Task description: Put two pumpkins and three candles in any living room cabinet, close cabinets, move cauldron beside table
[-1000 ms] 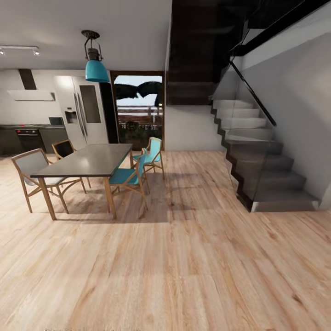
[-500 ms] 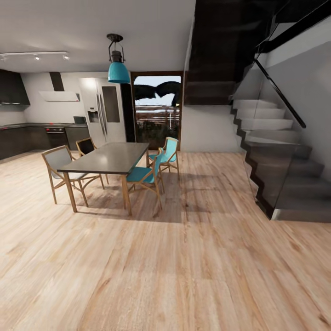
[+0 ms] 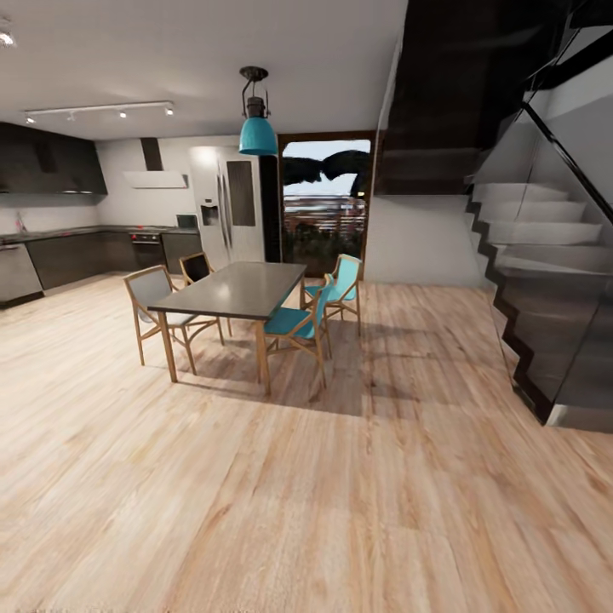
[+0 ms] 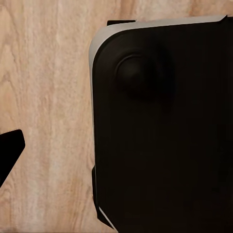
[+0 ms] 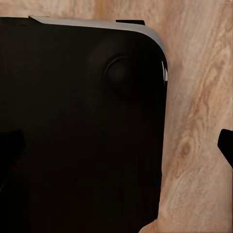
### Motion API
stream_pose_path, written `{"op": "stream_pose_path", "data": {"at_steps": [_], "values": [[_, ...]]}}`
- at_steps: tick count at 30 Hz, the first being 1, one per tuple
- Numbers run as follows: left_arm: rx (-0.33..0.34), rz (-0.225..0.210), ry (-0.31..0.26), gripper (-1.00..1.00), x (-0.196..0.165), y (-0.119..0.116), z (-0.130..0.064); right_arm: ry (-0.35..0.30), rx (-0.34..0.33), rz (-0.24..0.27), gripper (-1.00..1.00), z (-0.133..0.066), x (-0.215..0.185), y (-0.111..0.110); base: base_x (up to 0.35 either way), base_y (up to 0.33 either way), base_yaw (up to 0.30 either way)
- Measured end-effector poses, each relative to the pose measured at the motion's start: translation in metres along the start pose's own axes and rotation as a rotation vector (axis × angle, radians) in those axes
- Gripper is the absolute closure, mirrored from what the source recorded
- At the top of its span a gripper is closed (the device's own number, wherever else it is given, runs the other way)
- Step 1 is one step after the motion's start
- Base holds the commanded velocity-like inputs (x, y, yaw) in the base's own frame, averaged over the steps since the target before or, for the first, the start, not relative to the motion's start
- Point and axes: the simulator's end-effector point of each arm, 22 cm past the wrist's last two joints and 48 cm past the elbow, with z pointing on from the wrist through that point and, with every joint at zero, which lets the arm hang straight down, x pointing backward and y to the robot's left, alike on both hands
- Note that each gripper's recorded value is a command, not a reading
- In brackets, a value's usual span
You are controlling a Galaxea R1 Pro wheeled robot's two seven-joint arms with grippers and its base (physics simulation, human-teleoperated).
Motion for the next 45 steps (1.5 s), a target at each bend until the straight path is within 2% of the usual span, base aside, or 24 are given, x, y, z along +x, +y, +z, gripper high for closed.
{"op": "stream_pose_path", "data": {"at_steps": [28,33,45], "values": [[0.005,-0.006,0.001,-1.0,0.0,-0.004,0.0,0.002,-0.001,-0.008,-1.0,0.0,0.001,0.0,0.003,0.0,0.245],[0.023,0.004,0.0,-1.0,0.0,-0.012,0.0,0.002,-0.001,-0.009,-1.0,0.0,0.001,0.0,0.255,0.0,0.245],[0.025,0.007,0.0,-1.0,0.0,-0.012,0.0,-0.001,-0.007,-0.01,-1.0,0.0,0.001,0.002,0.339,0.0,0.177]]}}
